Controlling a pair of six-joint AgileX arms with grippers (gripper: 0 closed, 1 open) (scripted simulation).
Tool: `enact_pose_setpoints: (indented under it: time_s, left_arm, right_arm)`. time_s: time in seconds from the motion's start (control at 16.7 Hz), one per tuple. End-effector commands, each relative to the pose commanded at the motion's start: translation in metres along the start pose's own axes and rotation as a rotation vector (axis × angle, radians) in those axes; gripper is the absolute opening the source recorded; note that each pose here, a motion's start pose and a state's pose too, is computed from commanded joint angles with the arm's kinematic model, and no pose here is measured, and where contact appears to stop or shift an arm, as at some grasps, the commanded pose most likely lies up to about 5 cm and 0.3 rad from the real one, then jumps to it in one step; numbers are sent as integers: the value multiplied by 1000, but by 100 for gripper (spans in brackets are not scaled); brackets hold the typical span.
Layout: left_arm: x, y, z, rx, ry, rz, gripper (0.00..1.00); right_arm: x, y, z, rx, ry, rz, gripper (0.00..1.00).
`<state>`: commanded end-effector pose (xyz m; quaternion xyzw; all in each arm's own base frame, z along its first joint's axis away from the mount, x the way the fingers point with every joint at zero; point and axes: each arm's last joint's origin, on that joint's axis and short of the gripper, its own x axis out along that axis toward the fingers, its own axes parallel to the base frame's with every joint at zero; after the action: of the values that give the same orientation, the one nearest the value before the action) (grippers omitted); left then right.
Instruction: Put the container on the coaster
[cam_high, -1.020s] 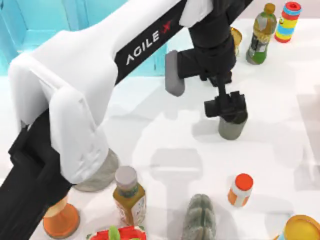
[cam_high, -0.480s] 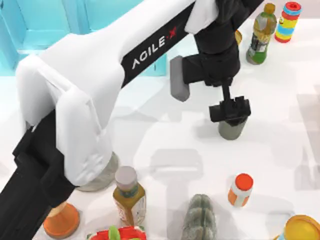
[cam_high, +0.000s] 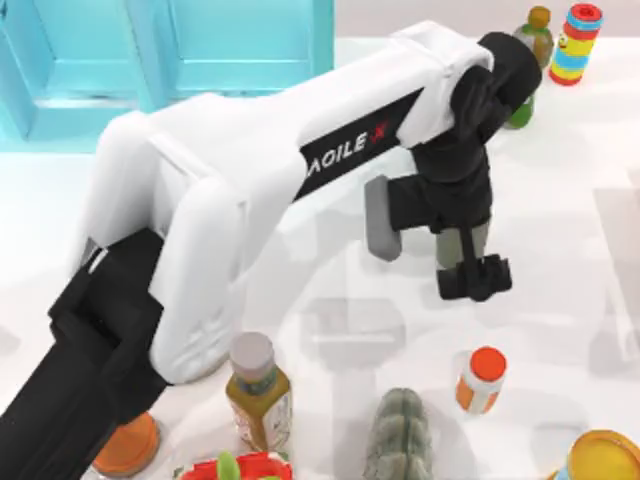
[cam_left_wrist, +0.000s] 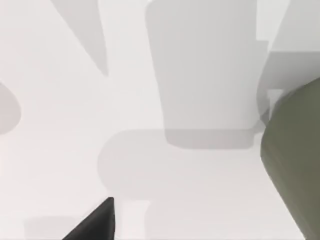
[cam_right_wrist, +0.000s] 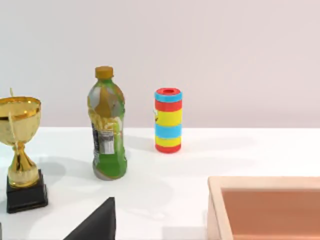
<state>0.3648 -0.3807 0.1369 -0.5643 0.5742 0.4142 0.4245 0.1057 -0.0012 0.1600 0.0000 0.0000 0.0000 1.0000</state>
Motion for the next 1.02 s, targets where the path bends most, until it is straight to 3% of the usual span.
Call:
enact_pose_setpoints:
  time_s: [0.3,1.02]
  left_arm:
    - [4,1,0,0,-1,1,100]
    - [4,1,0,0,-1,1,10]
  right_arm:
    - [0,0,0,0,0,0,100]
    - [0,0,0,0,0,0,100]
